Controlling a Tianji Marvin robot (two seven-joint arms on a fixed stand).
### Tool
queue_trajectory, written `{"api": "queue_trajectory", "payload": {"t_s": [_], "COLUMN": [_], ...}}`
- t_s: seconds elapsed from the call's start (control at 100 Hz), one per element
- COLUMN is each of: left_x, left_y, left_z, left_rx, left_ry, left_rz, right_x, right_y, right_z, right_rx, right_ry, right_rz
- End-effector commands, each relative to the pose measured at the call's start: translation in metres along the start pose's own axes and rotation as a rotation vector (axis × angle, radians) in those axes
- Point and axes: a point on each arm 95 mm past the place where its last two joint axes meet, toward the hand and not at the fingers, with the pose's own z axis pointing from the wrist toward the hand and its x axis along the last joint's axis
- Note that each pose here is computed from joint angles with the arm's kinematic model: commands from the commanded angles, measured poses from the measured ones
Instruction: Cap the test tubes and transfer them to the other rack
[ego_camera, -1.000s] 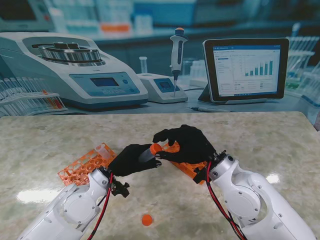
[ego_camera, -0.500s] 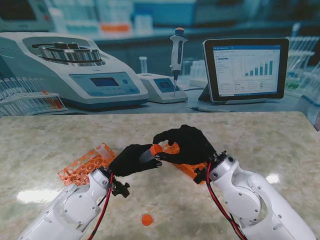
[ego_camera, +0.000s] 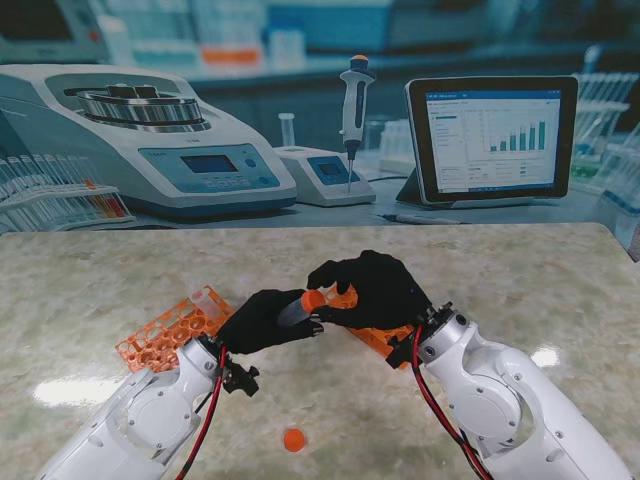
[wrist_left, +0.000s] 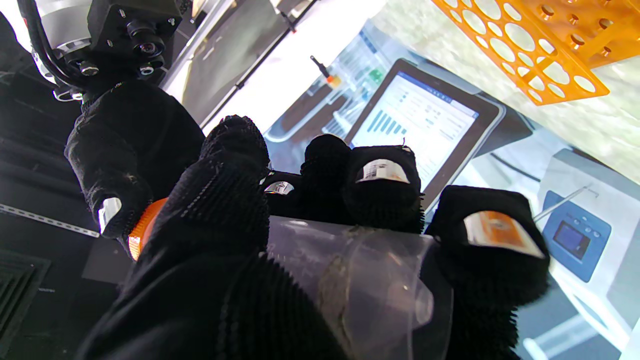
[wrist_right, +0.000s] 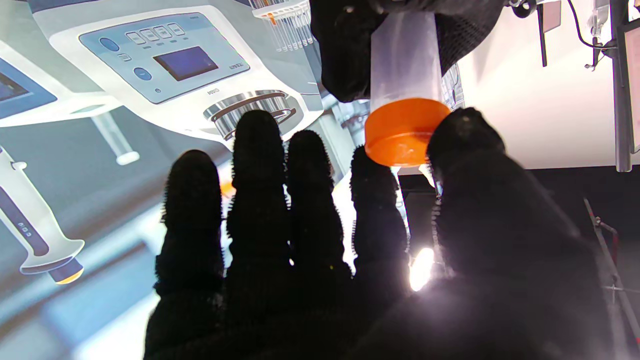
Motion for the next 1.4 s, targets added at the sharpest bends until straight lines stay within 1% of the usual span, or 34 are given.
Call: {"api": "queue_trajectory", "payload": {"t_s": [0.0, 0.37, 0.65, 1.18, 1.39], "left_x": [0.005, 0.006, 0.007, 0.007, 0.006], "left_y": [0.001, 0.002, 0.001, 0.001, 0.001], "left_z": [0.002, 0.002, 0.001, 0.0, 0.0], "left_rx": [-0.002, -0.005, -0.002, 0.001, 0.0], "left_ry": [0.014, 0.018, 0.025, 0.027, 0.027], "left_rz": [-0.003, -0.003, -0.001, -0.001, -0.001], "right_x": [0.001, 0.001, 0.0, -0.001, -0.003], "right_y": [-0.004, -0.001, -0.003, -0.01, -0.012], "right_z": [0.0, 0.005, 0.008, 0.013, 0.016], "right_rx": [0.013, 0.046, 0.055, 0.007, 0.0], "right_ry": [-0.007, -0.008, -0.012, -0.042, -0.054], "right_rz": [0.009, 0.034, 0.043, 0.038, 0.033]}}
